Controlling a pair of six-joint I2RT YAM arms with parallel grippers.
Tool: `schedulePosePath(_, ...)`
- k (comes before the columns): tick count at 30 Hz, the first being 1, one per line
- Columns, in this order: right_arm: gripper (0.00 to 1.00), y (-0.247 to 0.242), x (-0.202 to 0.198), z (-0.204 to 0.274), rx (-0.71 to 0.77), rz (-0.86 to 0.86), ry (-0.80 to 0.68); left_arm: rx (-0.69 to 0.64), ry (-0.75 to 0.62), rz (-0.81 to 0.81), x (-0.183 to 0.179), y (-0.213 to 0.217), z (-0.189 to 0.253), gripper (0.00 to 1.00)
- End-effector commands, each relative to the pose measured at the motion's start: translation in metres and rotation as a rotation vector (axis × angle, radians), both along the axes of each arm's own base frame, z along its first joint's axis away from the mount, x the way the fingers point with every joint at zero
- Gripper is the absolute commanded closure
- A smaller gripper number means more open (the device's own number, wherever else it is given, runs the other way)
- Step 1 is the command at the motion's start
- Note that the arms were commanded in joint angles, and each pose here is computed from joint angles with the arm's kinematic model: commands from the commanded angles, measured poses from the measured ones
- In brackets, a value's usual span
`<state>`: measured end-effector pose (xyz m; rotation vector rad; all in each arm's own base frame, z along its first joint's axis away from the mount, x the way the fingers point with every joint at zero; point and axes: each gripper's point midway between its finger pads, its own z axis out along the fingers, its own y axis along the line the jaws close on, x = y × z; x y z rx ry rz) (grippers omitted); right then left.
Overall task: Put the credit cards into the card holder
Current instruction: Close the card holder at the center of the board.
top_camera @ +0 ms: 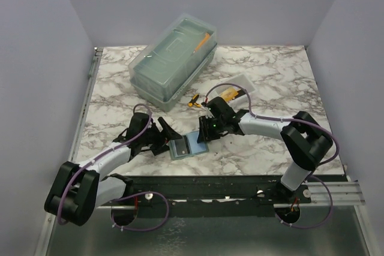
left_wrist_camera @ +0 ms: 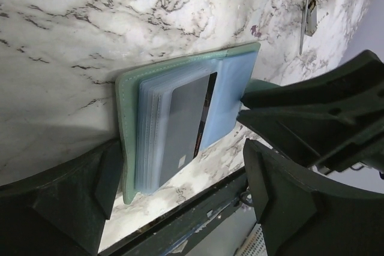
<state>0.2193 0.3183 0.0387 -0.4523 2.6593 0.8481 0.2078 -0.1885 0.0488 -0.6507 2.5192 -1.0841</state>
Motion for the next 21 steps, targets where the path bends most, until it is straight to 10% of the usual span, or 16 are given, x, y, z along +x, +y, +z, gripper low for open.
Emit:
schedulePosePath(1,0.67,-0.002,0.016,-0.015,-0.041,-0.029,-0.045,-0.055,-0.035,-0.029,-0.001,-0.006,0.006,0.14)
schedulePosePath(15,0.7,0.03,-0.007,-0.009,0.21,-0.013,0.082,-0.241,-0.211,-0.104,0.019,-0.046,0.091,0.17)
schedulePosePath(21,0.62,-0.007,0.006,0.008,0.086,-0.158,0.037,-0.257,-0.243,-0.211,0.033,-0.096,0.097,0.17)
